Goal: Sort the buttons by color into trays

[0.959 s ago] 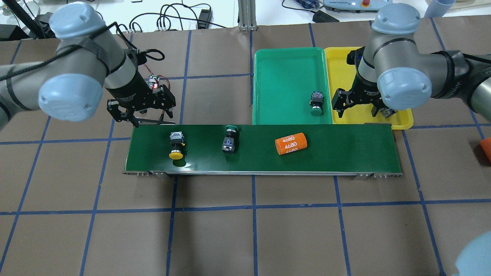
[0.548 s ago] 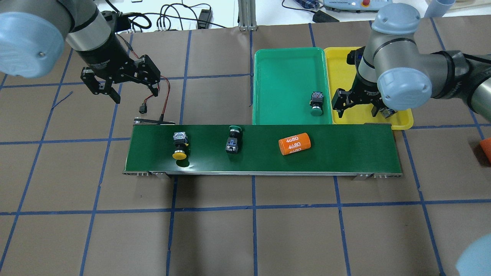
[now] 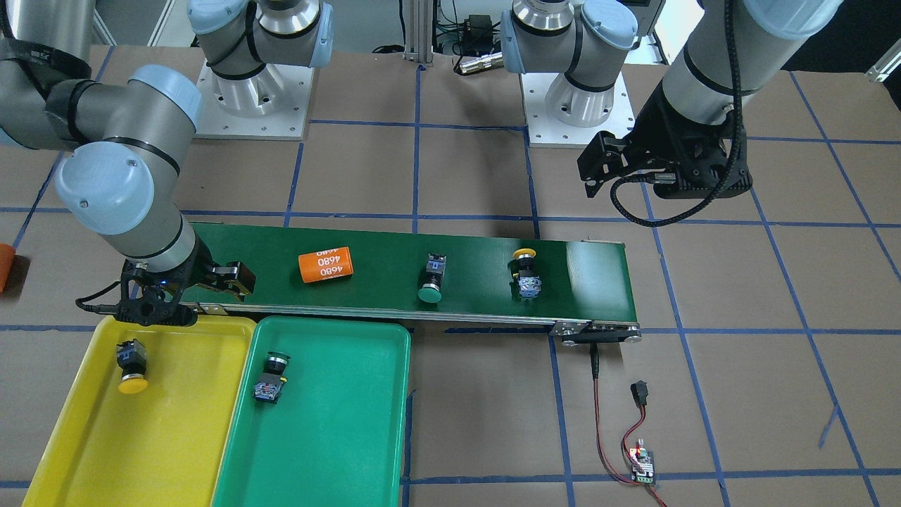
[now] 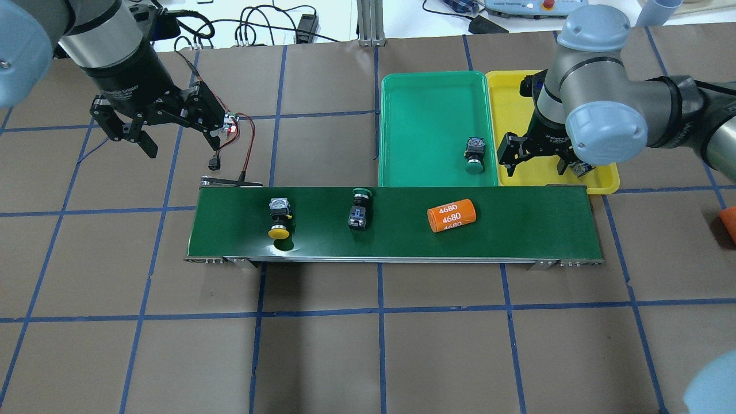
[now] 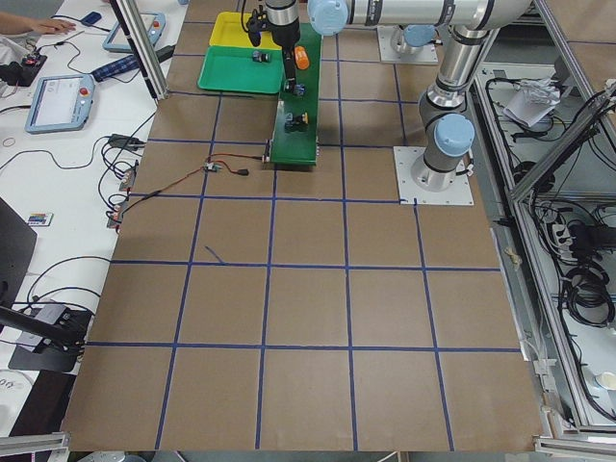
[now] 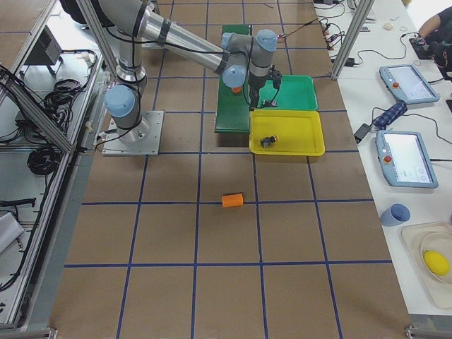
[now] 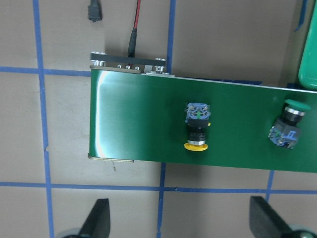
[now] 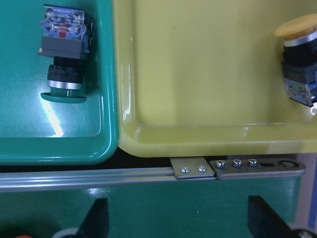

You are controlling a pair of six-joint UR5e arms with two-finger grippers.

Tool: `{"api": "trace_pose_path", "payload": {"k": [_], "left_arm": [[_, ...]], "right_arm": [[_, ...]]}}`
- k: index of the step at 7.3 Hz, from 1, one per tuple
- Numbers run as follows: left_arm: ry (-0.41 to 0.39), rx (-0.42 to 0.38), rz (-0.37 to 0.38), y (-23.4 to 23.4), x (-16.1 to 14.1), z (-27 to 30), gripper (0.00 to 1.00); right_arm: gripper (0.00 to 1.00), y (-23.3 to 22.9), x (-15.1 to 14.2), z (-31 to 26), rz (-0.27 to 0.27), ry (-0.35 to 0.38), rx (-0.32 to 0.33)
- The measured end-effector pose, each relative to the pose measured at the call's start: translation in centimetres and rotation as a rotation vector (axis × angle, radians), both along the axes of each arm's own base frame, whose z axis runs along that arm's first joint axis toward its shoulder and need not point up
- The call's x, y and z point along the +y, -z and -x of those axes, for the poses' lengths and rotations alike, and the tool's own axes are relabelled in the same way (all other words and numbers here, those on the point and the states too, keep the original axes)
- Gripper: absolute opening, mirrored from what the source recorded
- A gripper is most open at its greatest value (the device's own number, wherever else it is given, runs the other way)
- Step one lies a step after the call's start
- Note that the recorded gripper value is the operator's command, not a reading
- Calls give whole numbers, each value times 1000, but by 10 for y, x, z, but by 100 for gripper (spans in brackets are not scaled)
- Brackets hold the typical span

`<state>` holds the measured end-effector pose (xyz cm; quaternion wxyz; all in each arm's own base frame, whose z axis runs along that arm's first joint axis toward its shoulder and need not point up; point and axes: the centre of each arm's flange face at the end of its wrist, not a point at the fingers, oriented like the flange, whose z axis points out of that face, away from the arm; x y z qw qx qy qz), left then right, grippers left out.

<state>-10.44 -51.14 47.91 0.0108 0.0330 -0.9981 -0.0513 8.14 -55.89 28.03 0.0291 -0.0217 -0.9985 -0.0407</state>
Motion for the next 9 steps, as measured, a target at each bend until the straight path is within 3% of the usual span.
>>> {"api": "trace_pose_path", "payload": {"k": [4,9], "left_arm": [[22,4,82,4,-18,-4,100],[17,0,49,2,-5,-7,100]], "right_arm": [[100,-1,0,0,2,0,-1],[100,-9,3,0,15,2,1]]}}
